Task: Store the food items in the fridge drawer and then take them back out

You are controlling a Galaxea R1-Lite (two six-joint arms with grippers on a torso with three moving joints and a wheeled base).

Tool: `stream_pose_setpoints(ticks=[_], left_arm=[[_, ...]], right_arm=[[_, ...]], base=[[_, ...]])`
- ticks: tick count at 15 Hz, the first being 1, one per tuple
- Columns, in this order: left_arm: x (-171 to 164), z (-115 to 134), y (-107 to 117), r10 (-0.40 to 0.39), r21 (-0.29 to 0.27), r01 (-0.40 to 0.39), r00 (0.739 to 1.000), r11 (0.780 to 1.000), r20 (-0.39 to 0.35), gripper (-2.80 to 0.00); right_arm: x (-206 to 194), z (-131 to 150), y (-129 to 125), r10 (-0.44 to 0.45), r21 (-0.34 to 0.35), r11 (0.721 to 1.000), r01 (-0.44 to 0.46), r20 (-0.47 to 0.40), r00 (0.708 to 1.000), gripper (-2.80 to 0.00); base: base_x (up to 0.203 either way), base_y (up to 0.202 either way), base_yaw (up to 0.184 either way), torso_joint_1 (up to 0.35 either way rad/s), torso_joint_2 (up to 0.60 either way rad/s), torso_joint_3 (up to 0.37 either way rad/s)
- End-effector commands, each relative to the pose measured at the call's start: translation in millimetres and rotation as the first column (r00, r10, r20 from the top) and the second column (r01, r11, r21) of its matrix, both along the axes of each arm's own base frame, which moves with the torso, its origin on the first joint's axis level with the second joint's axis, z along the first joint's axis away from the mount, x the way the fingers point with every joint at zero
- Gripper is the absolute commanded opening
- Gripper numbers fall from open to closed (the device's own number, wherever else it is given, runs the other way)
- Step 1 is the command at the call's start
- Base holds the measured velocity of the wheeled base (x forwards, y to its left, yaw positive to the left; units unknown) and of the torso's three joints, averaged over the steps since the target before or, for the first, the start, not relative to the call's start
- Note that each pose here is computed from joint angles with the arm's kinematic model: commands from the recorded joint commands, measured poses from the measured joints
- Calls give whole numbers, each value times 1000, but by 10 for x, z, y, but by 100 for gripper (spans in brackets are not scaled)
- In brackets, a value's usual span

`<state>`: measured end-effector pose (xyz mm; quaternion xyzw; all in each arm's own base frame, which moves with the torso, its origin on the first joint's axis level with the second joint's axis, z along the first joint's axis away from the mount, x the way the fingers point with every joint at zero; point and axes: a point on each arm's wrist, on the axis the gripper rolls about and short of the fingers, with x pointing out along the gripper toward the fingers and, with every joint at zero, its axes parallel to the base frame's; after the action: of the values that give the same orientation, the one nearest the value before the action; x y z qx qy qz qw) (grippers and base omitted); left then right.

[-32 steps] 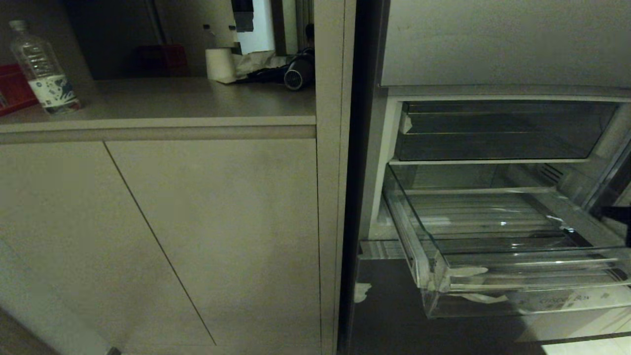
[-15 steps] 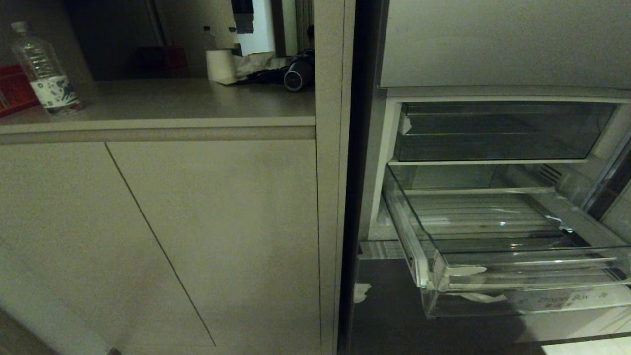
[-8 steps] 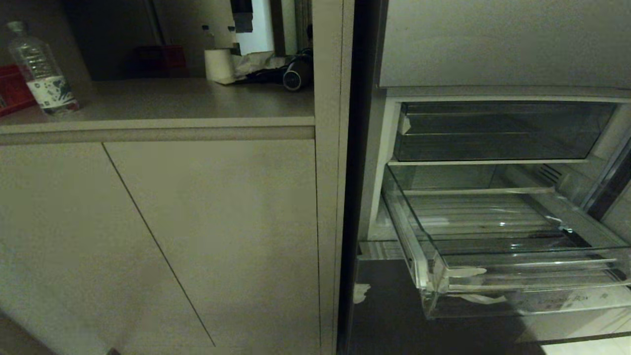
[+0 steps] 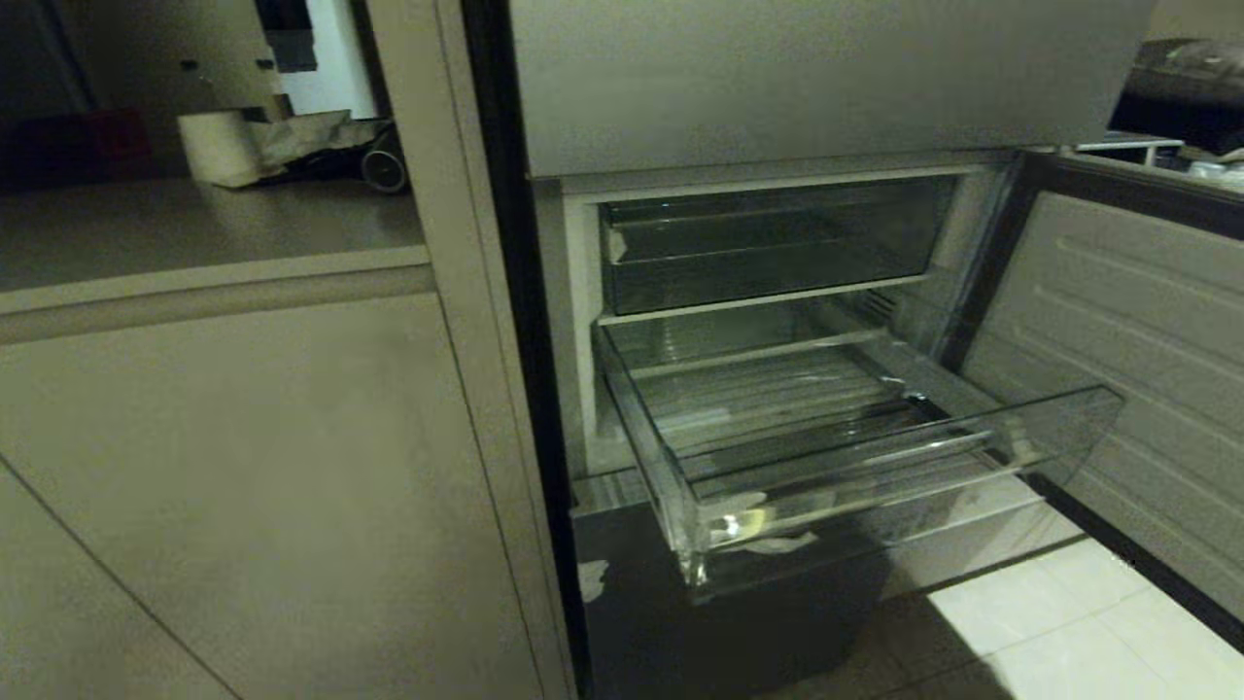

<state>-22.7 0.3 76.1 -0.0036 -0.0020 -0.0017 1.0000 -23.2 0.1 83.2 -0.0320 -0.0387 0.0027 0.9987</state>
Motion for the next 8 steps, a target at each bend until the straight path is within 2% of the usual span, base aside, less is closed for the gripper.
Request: stream_pose_setpoints(ticks=[1, 8], left_arm=[[0, 0, 0, 0, 0, 0, 1000, 1000, 1, -280], [0, 0, 0, 0, 0, 0, 1000, 1000, 1, -280]], right_arm=[[24, -83, 0, 1, -1, 1000, -1, -28, 1000, -280], [24, -83, 0, -1, 15, 1000, 1, -28, 1000, -280]], base=[[-2, 10, -172, 0, 2, 9], [0, 8, -175, 3, 2, 1]])
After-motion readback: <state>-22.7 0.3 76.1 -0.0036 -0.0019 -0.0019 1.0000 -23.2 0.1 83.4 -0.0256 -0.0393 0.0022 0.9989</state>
